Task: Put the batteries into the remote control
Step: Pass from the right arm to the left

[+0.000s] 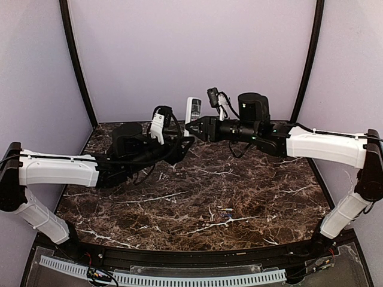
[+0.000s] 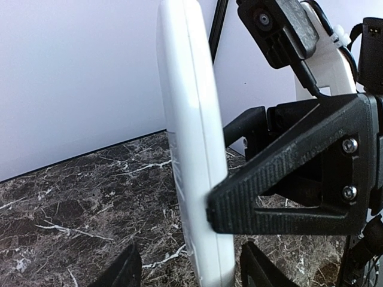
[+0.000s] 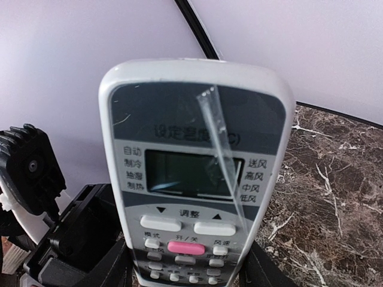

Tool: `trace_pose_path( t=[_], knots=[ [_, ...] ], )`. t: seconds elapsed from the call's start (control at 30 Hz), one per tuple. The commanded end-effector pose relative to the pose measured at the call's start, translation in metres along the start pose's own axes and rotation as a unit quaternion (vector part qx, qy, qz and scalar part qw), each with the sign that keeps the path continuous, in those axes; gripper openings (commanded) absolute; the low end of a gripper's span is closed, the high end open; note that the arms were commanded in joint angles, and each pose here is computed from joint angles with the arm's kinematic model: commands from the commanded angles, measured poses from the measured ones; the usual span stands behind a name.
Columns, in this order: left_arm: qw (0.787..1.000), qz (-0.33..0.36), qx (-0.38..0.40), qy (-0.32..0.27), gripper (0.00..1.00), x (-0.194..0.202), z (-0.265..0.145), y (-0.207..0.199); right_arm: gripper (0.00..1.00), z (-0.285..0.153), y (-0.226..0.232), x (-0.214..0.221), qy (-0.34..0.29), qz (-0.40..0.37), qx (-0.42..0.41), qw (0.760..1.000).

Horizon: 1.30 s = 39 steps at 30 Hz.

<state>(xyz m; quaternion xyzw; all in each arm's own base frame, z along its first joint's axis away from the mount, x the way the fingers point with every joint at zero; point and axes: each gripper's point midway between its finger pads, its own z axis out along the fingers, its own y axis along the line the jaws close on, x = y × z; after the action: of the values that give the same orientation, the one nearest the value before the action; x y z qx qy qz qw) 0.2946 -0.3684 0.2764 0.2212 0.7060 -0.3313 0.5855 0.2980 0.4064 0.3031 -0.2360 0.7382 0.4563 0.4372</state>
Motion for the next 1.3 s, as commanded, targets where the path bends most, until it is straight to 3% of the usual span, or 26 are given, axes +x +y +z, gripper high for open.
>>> trace_pose_path(
  t=[0.0,0.13,0.37,0.7,0.9,1.17,1.27],
  knots=[
    [1.0,0.006,-0.01,-0.019,0.53,-0.013,0.005,0.0,0.41,-0.004,0.015,-0.01,-0.025,0.0,-0.028,0.999],
    [1.0,0.011,-0.021,-0.019,0.47,-0.011,0.007,0.004,0.41,-0.004,0.017,-0.007,-0.023,0.005,-0.035,0.999],
    [0.999,0.024,-0.033,-0.022,0.27,-0.012,0.007,0.008,0.43,-0.006,0.019,-0.005,-0.025,0.012,-0.044,0.999],
    [0.997,0.051,-0.051,-0.023,0.01,-0.013,0.002,0.015,0.76,-0.028,0.025,-0.02,-0.054,0.007,-0.045,0.998],
    [0.988,0.132,-0.08,-0.007,0.0,-0.009,-0.006,0.025,0.98,-0.058,0.014,-0.034,-0.072,0.022,-0.018,0.997],
    [0.952,0.267,-0.147,-0.02,0.0,-0.019,-0.032,0.048,0.99,-0.083,0.001,-0.038,-0.047,0.056,-0.01,0.997],
    [0.927,0.342,-0.151,-0.035,0.0,-0.022,-0.04,0.04,0.99,-0.084,-0.003,-0.035,-0.03,0.088,-0.029,0.995]
  ],
)
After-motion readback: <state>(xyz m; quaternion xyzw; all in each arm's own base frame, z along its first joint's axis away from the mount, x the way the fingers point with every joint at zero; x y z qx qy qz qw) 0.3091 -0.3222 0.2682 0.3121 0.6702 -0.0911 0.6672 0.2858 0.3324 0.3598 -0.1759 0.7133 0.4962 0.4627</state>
